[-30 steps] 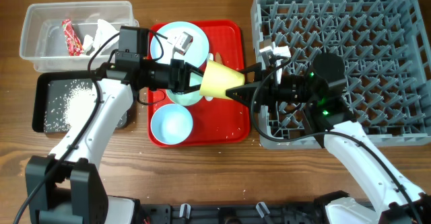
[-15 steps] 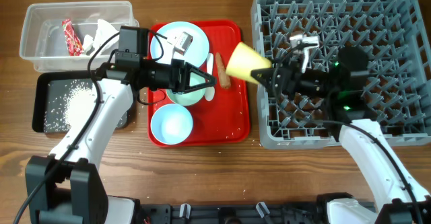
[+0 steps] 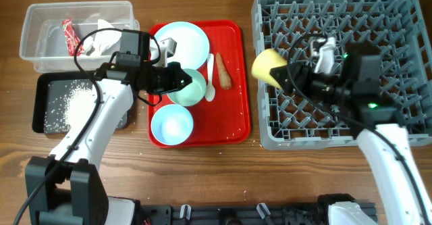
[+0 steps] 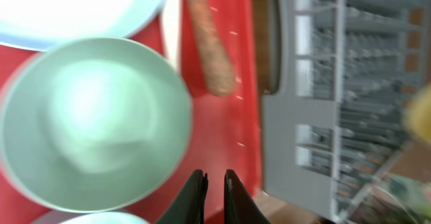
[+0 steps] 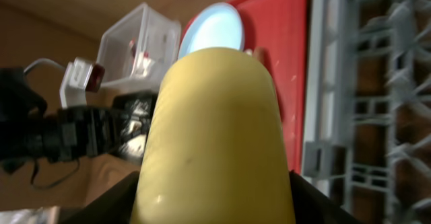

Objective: Sort waste into correct bins and load items into the dishwasher rack
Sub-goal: 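Place the yellow cup into the dish rack with the right gripper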

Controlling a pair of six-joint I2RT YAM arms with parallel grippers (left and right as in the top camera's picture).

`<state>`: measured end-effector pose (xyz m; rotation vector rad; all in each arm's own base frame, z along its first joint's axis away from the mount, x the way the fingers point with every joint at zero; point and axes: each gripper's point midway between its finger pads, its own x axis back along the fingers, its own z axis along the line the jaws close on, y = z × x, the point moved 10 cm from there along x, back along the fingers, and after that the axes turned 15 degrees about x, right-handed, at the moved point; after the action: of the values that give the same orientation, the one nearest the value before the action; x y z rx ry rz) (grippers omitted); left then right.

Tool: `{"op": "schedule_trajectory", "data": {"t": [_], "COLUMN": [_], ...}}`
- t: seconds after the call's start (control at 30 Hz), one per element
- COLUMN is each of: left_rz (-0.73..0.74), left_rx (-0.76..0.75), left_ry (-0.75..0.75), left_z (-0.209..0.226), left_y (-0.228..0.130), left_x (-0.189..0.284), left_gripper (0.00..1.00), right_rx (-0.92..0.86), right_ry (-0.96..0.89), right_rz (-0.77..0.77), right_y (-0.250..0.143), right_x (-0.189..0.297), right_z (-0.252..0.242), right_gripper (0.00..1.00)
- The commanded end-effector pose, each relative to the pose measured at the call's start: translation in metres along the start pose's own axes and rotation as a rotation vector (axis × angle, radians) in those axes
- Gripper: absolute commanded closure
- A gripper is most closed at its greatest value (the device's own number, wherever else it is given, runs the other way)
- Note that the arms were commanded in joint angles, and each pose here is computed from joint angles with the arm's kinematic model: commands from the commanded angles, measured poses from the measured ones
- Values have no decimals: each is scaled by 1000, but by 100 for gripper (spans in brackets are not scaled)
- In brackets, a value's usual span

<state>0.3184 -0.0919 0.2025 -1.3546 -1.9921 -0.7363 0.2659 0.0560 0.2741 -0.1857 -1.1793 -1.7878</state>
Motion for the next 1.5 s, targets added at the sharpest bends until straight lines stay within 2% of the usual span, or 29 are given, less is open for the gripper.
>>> {"op": "schedule_trajectory", "data": {"t": [0.0,0.1,0.27,0.43,0.63,0.77,0.83,0.93,1.03,1.1,1.23,1.33,1.47], "left_rz": [-72,-72,-72,-71,-68,-64,-64,-64,-64,-65,-76,-73,-72], "left_rx": [-21,-21,-29,-28,-26,-23,-27,-27,-26,-29,-26,-25,-24], "left_ry": [73,74,74,74,76,79,80,80,83,88,111,113,114], "left_z": [1,1,1,1,2,2,2,2,3,3,5,5,5], "left_y": [5,5,5,5,5,4,4,4,4,4,4,4,4], "left_x": [5,5,5,5,5,5,5,5,5,6,6,6,6], "left_gripper": [89,89,89,88,88,88,88,85,84,82,73,70,70], "right_rx": [116,87,34,7,43,45,37,30,25,34,74,100,101], "right_ry": [-251,-367,-437,-426,-379,-388,-390,-405,-422,-420,-407,-402,-383], "right_rz": [-5,94,290,474,609,668,686,693,683,662,559,510,574], "right_y": [16,6,-19,-33,-43,-49,-50,-50,-49,-45,-18,-1,-7], "right_x": [29,40,39,22,-9,-22,-26,-27,-28,-29,-25,-18,-13], "right_z": [4,2,-8,-21,-17,-18,-20,-23,-24,-23,-13,-4,-1], "right_gripper": [60,60,60,60,60,44,36,32,17,12,9,9,17]}}
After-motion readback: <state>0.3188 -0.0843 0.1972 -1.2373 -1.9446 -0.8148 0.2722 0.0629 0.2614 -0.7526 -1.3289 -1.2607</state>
